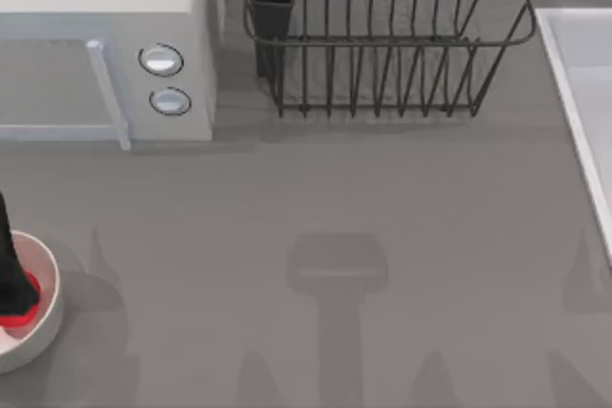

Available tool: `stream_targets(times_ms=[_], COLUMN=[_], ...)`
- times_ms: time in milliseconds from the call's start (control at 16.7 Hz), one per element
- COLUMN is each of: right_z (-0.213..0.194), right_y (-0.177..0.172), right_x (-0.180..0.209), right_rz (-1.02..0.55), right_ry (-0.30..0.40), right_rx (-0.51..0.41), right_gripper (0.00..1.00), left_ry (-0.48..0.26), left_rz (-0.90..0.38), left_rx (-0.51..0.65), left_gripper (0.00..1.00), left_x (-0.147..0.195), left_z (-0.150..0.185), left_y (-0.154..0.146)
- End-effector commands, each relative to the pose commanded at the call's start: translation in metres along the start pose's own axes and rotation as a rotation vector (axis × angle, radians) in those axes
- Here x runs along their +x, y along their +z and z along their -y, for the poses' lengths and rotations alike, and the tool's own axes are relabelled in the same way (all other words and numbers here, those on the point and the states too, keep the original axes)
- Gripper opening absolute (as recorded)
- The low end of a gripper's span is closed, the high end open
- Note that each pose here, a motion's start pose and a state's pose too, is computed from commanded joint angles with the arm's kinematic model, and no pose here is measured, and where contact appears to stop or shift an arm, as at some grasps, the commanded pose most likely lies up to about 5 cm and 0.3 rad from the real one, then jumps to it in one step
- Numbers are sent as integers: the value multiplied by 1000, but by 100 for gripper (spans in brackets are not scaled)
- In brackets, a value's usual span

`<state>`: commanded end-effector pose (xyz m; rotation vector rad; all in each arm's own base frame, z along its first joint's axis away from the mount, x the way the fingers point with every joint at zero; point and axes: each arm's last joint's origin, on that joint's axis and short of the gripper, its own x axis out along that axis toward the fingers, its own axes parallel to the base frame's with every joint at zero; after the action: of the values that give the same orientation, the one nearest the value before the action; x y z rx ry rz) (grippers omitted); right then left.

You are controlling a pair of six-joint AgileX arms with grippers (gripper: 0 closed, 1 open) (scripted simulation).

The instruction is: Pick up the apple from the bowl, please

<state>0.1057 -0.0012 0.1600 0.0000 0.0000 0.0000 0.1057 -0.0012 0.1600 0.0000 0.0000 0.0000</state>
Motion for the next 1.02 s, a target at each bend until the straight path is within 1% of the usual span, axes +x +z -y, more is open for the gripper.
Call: stream_targets(times_ms=[300,480,600,720,1020], right_z=[0,0,0,0,0], right_y=[0,0,0,0,0], right_x=[0,0,0,0,0], right_rz=[0,0,0,0,0], right_ry=[0,0,0,0,0], right_rx=[0,0,0,0,0], right_gripper=[100,100,100,100,100], left_ry=[0,1,2,3,0], left_rz=[-13,-113,-233,-389,-861], left_rx=[0,3,6,9,16], left_gripper=[100,100,100,100,100], left_x=[0,2,7,16,60], left_z=[0,0,-1,-1,-3], left_y=[2,13,24,36,57])
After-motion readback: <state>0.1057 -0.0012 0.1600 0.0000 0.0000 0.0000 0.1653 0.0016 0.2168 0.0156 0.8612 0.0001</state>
